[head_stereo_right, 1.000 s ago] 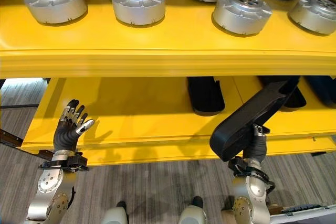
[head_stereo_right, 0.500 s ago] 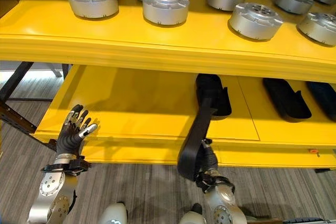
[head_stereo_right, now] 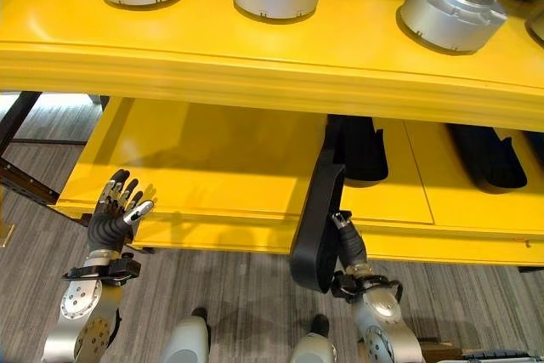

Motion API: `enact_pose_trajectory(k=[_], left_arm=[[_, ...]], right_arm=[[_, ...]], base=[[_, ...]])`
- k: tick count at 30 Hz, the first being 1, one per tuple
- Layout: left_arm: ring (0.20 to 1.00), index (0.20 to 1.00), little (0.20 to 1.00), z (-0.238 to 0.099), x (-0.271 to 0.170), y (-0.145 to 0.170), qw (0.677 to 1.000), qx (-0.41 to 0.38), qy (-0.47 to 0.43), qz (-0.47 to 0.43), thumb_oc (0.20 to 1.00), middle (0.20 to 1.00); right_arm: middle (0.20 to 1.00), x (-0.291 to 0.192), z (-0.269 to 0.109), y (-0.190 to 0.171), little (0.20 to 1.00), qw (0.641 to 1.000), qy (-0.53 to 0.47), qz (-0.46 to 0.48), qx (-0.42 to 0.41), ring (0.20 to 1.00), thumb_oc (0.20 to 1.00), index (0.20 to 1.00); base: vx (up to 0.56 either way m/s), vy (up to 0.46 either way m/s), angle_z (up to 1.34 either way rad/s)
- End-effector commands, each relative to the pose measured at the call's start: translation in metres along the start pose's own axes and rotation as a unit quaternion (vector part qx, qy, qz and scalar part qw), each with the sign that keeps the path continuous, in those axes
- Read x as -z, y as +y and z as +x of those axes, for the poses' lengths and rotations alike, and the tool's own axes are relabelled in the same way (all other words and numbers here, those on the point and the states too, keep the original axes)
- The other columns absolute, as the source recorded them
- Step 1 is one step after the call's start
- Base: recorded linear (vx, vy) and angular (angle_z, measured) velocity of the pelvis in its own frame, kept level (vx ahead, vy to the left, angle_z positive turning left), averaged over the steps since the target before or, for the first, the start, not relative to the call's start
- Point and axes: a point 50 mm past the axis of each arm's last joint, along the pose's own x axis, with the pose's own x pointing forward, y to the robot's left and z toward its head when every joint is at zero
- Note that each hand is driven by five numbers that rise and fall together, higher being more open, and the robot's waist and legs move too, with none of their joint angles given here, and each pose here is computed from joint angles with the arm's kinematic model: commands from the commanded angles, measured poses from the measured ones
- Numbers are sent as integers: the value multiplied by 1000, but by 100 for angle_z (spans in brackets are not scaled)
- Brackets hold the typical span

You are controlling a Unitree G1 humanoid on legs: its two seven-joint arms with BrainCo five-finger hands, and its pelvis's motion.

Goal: Move parts from the plastic box to the shelf.

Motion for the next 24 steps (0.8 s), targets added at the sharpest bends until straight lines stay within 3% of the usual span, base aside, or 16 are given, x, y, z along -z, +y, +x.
enact_pose_trajectory(k=[1,24], left_arm=[[1000,1000,1000,5,-32,2,996,2,-88,19,1000,1000],[1000,1000,1000,14,-33,-10,996,22,-86,-2,1000,1000]], right_arm=[[200,-49,13,8,200,990,-134,-32,-17,200,200,200],[200,-107,71,70,200,968,-231,-44,-89,200,200,200]], base=[[21,-20,10],[14,-26,14]])
